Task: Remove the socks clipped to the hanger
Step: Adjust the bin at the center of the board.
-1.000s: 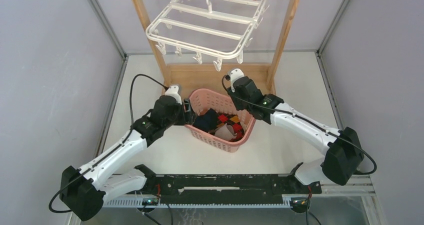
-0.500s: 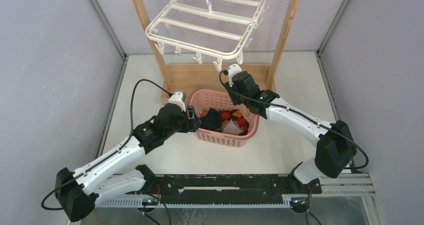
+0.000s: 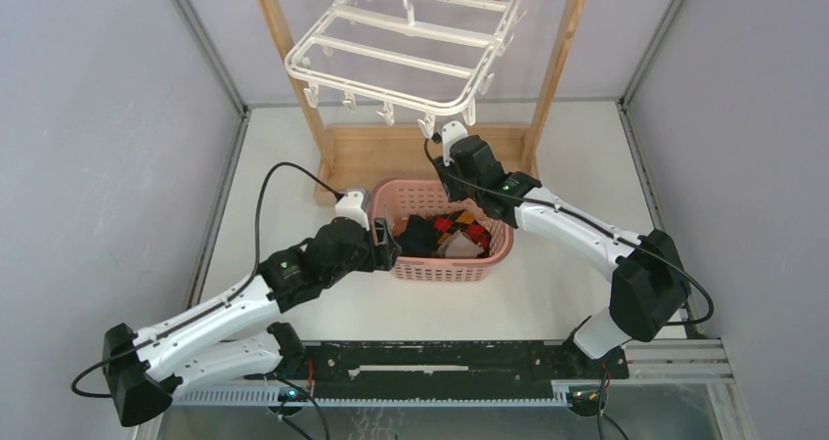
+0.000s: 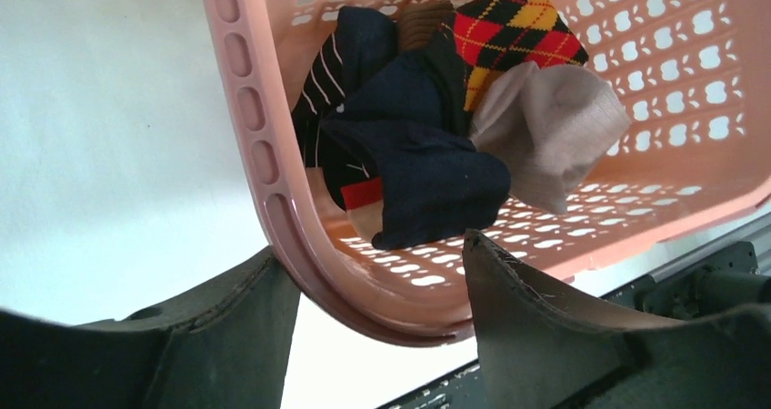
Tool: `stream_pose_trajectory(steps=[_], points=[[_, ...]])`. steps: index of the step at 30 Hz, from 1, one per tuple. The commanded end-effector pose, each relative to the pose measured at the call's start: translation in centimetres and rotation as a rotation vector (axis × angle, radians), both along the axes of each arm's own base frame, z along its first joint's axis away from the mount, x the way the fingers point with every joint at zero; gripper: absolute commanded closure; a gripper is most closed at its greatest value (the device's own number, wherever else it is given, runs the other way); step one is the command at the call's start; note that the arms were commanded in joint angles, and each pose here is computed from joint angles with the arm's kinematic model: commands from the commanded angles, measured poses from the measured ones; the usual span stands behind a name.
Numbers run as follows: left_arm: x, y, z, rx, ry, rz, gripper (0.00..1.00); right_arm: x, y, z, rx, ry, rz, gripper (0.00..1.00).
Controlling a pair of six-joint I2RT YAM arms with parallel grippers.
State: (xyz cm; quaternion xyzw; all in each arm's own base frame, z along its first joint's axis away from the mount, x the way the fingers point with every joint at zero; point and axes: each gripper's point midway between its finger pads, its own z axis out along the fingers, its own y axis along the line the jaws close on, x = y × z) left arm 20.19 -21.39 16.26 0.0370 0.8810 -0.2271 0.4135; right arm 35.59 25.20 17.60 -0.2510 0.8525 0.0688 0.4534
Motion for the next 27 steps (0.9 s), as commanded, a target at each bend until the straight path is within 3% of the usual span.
stream_pose_trajectory(steps=[1,8,11,12,13,18,27], points=[[-0.5,1.2,1.5,0.005,-0.033,0.031,0.29,0.1,-0.1,2.8,0.070,-0.051,-0.017,0.53],[0.6,3.0,5.3,0.053,-0.144,0.071,0.26,-2.0,-0.8,6.6,0.174,-0.080,-0.009,0.36],[0.8,4.0,6.9,0.051,-0.185,0.102,0.18,-3.2,-1.9,8.2,0.199,-0.102,-0.020,0.12],[0.9,4.4,7.7,0.048,-0.207,0.115,0.04,-3.5,-2.3,8.7,0.206,-0.117,-0.025,0.11],[1.0,4.8,8.7,0.045,-0.233,0.126,0.01,-3.9,-2.7,8.7,0.202,-0.124,-0.027,0.11],[1.9,8.0,14.7,0.071,-0.375,0.226,0.00,-4.2,-5.3,10.4,0.230,-0.234,-0.091,0.02],[1.9,12.5,22.6,0.034,-0.566,0.328,0.00,-3.8,-10.3,13.3,0.283,-0.320,-0.222,0.00]])
